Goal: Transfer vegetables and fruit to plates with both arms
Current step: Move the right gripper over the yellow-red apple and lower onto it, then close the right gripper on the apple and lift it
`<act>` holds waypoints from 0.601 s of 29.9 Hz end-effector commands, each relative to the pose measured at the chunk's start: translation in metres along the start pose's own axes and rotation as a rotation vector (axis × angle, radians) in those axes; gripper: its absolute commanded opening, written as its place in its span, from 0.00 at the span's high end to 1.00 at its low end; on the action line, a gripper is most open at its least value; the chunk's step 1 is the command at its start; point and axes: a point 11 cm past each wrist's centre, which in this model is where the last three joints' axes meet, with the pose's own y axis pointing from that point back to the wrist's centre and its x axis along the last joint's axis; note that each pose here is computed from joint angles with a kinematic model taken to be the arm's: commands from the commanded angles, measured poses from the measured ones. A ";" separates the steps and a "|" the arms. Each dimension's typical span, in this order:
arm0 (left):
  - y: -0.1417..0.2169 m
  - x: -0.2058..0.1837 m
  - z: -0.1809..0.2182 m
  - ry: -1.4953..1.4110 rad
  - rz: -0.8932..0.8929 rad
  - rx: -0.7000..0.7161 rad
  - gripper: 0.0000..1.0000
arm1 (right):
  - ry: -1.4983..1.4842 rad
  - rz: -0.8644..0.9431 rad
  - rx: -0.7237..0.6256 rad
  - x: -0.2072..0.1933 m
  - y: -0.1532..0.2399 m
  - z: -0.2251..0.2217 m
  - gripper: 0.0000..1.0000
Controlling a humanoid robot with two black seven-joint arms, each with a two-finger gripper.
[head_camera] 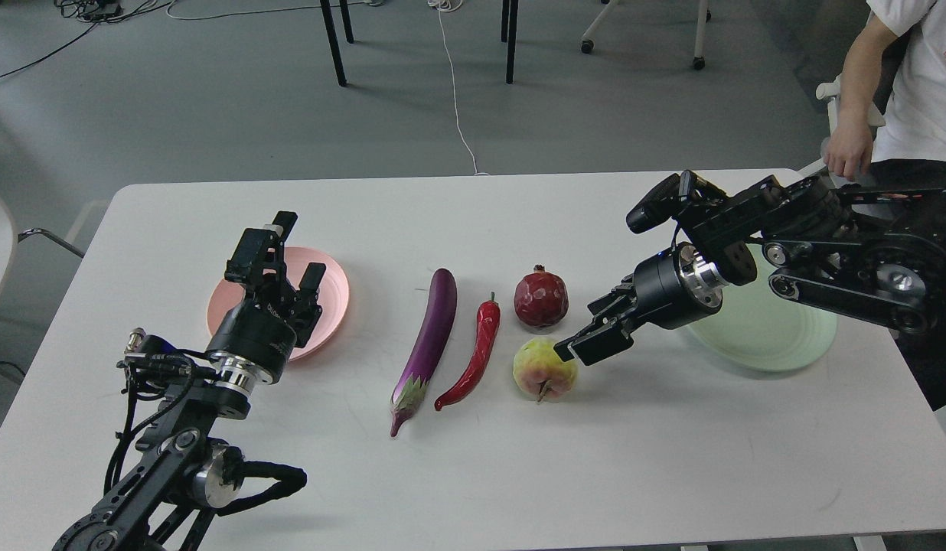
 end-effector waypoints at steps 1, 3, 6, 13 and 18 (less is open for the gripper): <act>0.001 0.000 -0.001 0.001 0.001 0.001 0.02 | 0.027 -0.021 -0.003 0.002 -0.011 -0.002 0.01; 0.001 0.000 0.000 0.002 0.001 -0.001 0.02 | 0.038 -0.023 0.005 0.007 -0.018 -0.005 0.01; 0.001 -0.002 0.001 0.005 -0.003 -0.002 0.02 | 0.052 -0.027 0.004 0.015 -0.029 -0.007 0.01; 0.001 -0.004 0.000 0.012 -0.002 -0.003 0.02 | 0.071 -0.041 0.021 0.021 -0.054 -0.016 0.01; 0.002 -0.003 -0.001 0.015 0.001 0.000 0.02 | 0.084 -0.056 0.022 0.023 -0.066 -0.019 0.02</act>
